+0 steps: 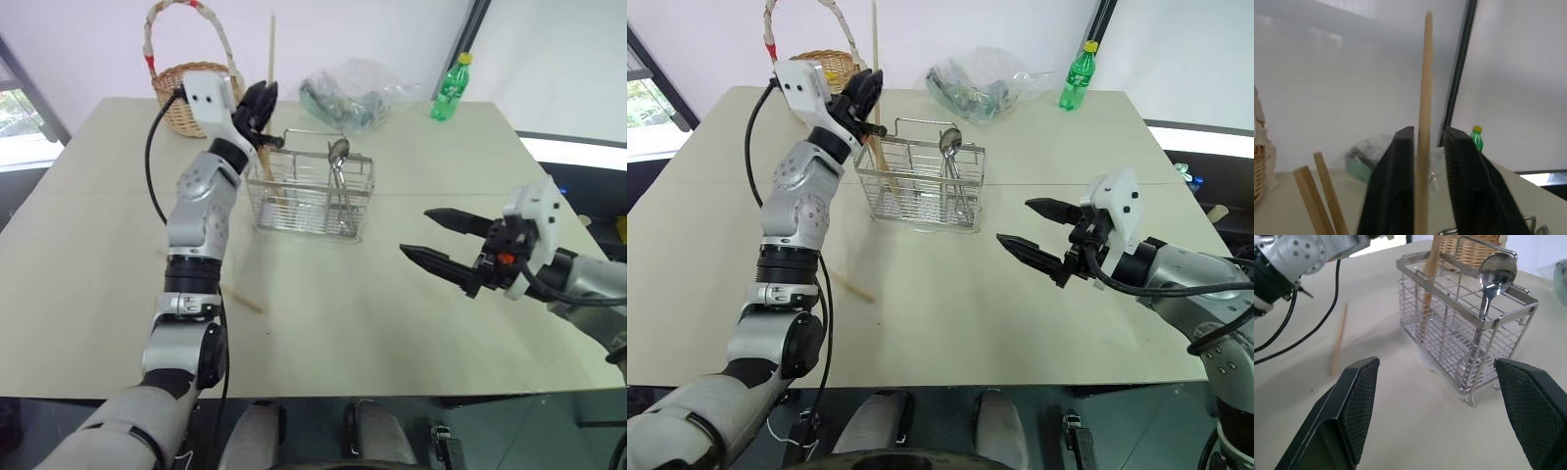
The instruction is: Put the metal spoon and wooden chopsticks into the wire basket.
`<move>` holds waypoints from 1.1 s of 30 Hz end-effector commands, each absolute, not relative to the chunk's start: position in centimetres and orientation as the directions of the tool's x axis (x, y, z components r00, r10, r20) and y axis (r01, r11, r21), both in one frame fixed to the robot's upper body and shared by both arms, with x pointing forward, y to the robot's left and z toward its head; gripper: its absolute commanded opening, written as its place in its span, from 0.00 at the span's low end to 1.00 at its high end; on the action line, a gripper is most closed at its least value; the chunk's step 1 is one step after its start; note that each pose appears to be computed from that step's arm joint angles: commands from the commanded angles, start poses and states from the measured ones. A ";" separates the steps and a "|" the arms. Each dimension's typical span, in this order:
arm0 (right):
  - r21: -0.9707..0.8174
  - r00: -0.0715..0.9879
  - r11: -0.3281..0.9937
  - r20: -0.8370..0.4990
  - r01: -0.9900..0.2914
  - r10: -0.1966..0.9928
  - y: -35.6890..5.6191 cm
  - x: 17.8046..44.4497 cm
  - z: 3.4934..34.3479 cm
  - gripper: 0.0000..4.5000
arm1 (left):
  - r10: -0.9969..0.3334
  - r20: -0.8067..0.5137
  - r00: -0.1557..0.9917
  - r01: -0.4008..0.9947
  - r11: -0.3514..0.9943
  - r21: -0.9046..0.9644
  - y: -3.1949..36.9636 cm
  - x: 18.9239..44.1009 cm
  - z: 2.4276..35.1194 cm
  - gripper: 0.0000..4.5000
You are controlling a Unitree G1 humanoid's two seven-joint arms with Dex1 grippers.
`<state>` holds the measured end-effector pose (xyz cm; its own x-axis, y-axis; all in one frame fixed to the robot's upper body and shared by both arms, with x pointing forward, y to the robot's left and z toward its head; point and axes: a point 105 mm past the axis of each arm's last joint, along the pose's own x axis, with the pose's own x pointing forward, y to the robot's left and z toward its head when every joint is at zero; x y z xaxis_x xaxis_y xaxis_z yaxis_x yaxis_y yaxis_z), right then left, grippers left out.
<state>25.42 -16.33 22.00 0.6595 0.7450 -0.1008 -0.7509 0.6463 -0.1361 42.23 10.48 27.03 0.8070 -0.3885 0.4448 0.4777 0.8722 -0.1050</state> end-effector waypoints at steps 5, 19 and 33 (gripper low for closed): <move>-0.169 0.662 0.646 -0.067 -0.745 0.746 -16.5 25.5 23.2 0.86 | -0.364 0.502 0.785 0.474 0.874 -0.108 10.7 41.1 28.8 0.99; -0.175 0.632 0.614 -0.067 -0.769 0.772 -15.8 26.7 23.2 0.86 | -0.198 0.252 0.947 0.243 0.956 -0.163 16.2 39.4 31.8 0.99; -0.176 0.380 0.345 -0.246 -0.922 0.892 -14.8 23.5 20.7 0.86 | 0.346 -0.605 0.717 -0.615 0.723 -0.315 24.5 34.6 17.5 0.99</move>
